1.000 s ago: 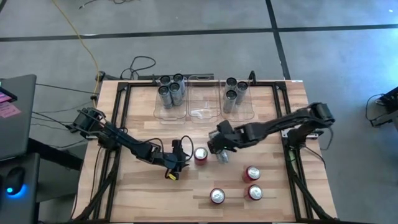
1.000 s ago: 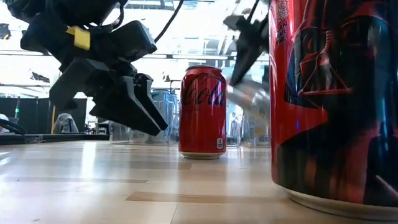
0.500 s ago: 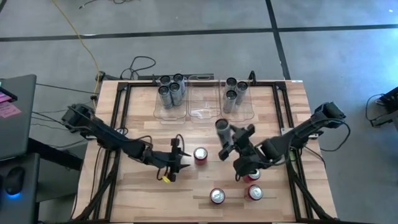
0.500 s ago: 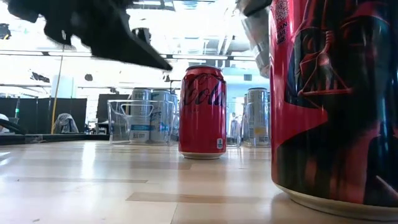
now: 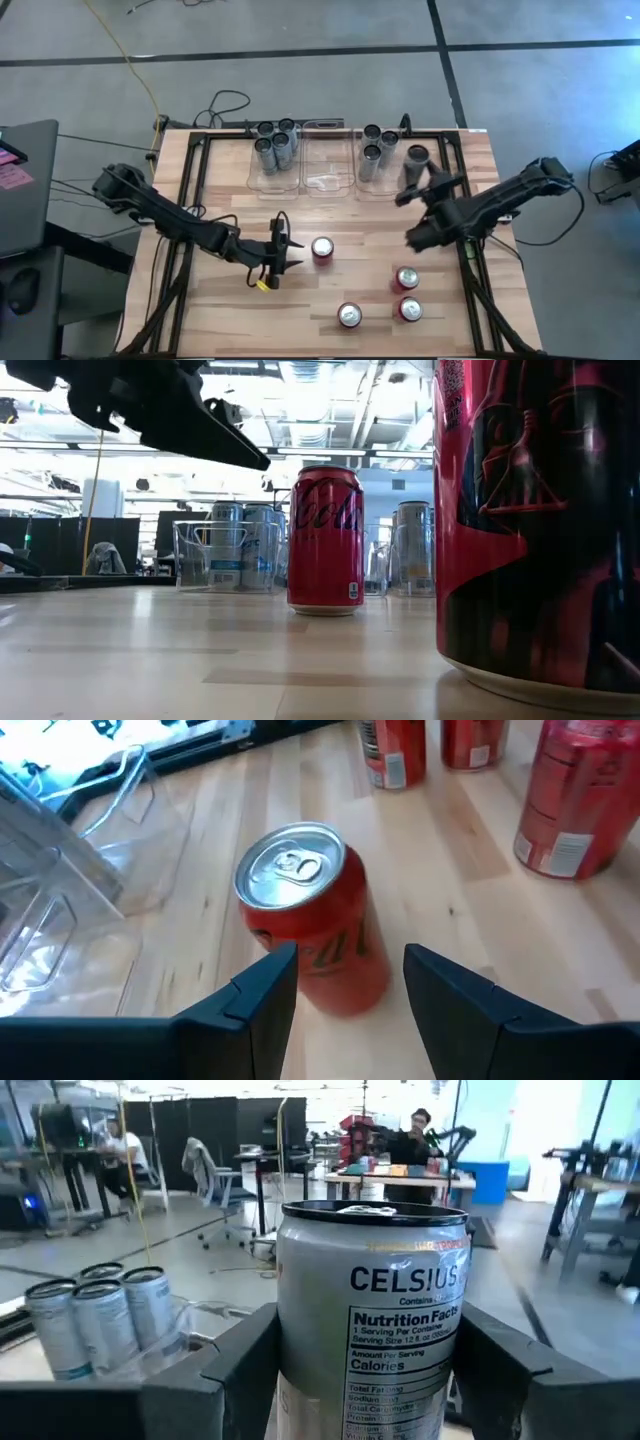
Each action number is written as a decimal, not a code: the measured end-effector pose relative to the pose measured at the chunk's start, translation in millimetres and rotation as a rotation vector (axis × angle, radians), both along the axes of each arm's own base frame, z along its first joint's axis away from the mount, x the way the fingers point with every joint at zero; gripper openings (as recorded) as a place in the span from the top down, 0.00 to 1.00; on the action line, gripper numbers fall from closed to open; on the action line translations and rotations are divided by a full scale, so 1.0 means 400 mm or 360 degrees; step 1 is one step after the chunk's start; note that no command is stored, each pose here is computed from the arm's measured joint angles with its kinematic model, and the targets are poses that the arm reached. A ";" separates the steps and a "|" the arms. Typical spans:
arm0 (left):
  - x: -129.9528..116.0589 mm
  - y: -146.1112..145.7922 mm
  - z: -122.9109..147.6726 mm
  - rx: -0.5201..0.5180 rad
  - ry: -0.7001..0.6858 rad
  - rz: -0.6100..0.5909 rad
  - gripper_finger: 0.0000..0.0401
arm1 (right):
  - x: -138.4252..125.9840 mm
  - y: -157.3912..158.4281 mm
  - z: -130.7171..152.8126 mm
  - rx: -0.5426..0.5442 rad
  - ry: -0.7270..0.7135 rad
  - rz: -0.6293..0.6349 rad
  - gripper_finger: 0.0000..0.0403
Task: Sort soda cans
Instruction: Put the white-yellow soda can into the right transparent bin
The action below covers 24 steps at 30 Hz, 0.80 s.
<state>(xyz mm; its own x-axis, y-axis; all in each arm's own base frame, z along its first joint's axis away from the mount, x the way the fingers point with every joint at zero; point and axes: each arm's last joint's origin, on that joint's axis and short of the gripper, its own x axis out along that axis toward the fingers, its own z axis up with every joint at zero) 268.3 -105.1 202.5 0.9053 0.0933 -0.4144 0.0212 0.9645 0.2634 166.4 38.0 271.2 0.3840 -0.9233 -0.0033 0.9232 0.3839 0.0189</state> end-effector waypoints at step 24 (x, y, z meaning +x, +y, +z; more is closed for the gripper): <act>0.032 0.051 0.020 -0.0004 -0.0171 0.0115 0.56 | -0.048 -0.044 -0.132 0.0021 -0.0085 -0.0097 0.37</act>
<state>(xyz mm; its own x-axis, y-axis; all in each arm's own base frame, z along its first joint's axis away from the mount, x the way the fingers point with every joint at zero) 281.2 -84.6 210.3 0.9354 0.1592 -0.3157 -0.0768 0.9631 0.2579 147.4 20.3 218.4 0.3273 -0.9449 0.0034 0.9423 0.3267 0.0735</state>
